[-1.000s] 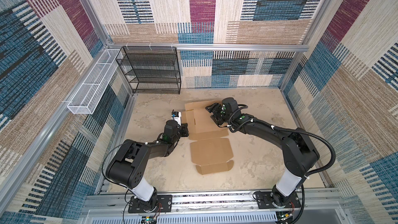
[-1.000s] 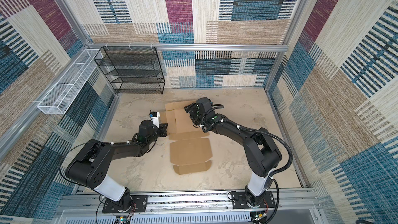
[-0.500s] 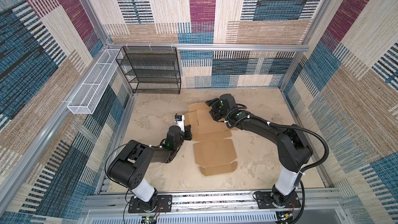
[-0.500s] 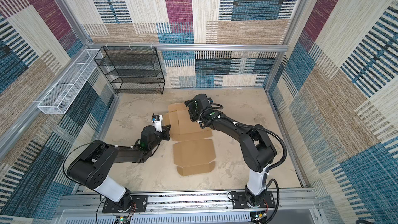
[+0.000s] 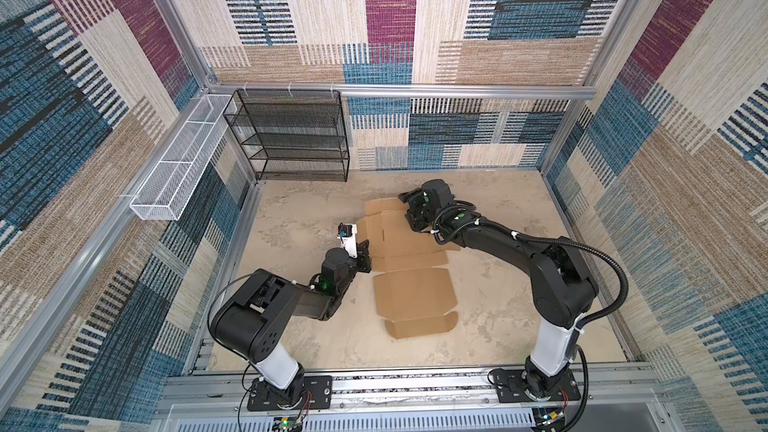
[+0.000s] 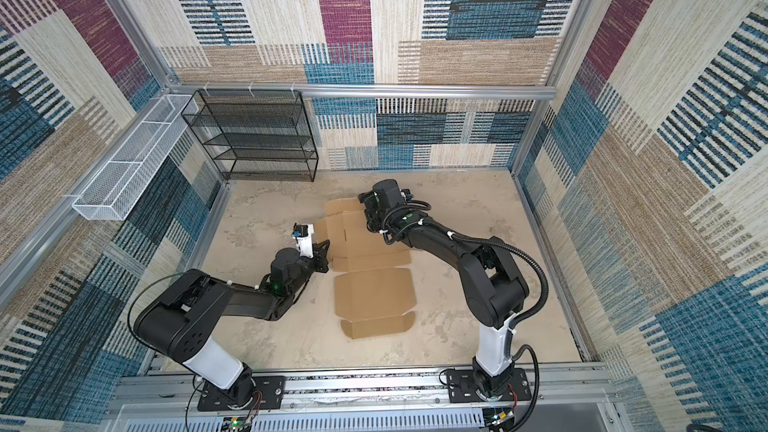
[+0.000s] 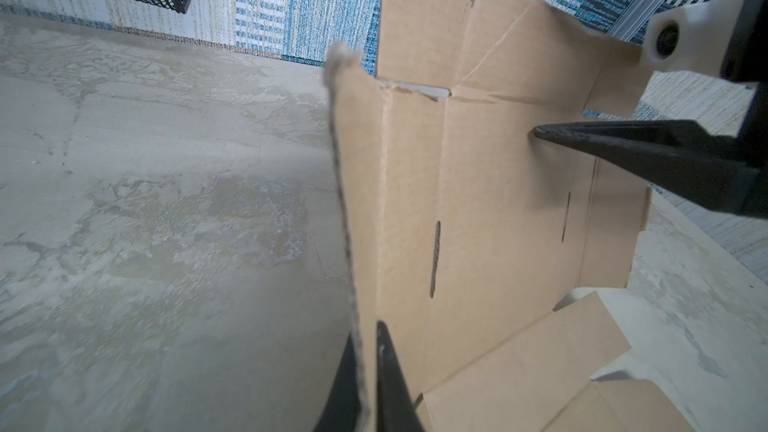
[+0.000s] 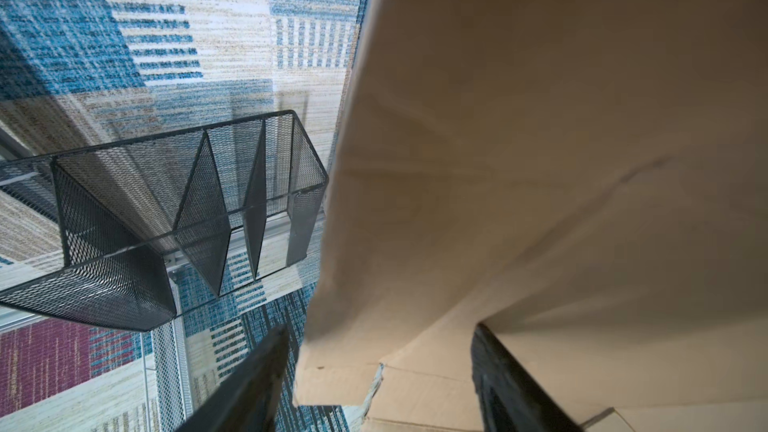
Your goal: Fold the paper box
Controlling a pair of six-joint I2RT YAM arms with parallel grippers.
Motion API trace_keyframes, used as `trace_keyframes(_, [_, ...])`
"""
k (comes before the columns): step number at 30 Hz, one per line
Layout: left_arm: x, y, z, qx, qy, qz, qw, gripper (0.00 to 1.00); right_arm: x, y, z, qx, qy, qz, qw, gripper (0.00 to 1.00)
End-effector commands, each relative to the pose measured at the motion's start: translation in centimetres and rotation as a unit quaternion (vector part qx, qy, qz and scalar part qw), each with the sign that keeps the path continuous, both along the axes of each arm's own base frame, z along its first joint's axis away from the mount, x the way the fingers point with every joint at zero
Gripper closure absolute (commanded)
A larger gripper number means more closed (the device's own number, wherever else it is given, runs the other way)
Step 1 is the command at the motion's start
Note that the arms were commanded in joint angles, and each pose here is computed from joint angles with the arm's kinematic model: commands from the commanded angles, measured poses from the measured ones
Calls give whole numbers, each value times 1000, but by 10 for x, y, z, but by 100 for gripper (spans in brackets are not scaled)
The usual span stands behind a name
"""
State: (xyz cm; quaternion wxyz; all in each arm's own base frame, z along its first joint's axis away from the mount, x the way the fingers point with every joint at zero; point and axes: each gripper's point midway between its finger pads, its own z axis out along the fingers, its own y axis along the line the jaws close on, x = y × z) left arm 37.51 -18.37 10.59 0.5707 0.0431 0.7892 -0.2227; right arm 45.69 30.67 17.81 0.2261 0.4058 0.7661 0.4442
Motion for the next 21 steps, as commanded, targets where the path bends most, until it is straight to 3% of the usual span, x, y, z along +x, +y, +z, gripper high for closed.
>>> trace_keyframes(1, [2,-1,15,-2,-37,-1,999,100,6,-1,3,2,-3,-11,1000,29])
trace_keyframes(16, [-1,-9,22,29,-68,-16,997,100,11,-1,6,14,17,-33,999,29])
trace_keyframes(21, [-1,-10,28,33,-76,-16,996,100,9,-1,0,11,22,-32,999,33])
